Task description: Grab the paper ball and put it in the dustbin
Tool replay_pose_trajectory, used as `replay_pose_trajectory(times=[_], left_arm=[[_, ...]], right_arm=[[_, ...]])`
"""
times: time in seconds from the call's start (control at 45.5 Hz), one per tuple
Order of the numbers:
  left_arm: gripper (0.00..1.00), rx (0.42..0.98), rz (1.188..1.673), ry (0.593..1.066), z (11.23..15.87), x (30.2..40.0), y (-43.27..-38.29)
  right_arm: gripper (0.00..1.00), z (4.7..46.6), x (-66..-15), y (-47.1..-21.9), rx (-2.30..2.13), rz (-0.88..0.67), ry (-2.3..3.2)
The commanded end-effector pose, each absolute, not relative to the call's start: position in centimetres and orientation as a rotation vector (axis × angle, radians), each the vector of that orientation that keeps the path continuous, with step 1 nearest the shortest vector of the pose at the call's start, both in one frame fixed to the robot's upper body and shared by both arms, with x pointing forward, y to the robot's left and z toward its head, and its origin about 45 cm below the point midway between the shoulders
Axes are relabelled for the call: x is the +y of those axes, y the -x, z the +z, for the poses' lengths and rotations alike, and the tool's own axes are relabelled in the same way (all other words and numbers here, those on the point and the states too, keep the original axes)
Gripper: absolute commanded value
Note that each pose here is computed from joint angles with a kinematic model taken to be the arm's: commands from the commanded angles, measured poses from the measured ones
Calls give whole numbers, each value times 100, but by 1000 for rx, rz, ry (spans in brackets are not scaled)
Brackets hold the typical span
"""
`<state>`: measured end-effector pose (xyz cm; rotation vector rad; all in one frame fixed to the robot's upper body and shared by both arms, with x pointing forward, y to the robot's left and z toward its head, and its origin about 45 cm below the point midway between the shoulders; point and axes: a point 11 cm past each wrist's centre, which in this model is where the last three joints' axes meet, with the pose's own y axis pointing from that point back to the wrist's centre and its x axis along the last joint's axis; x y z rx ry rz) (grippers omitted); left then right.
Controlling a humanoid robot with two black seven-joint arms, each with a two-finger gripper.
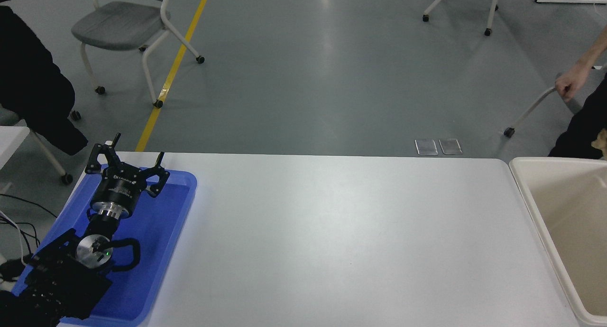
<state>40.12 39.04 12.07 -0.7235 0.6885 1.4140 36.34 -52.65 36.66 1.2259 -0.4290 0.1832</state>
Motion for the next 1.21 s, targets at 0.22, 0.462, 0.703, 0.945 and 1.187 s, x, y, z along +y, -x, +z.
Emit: replay_pose_trajectory(times=[0.22, 0.462, 0.703, 0.945, 1.187], left_arm=[[100, 688, 1414, 723, 1208, 3905, -4012], [100, 688, 1414, 723, 1208, 3905, -4012], [100, 688, 1414, 723, 1208, 3905, -4012], [100, 687, 1415, 725, 1209, 3906, -4012], [100, 688, 1414, 723, 1208, 3905, -4012]], right_arm=[[0, 2431, -6260, -3281, -584, 191, -1051], [0, 1493, -6104, -3068, -593, 213, -1059], [0, 860, -5771, -2949, -679, 162, -1110], [0, 726, -5656, -2922, -690, 155, -1136], [100, 738, -5661, -2929, -719, 140, -1144]])
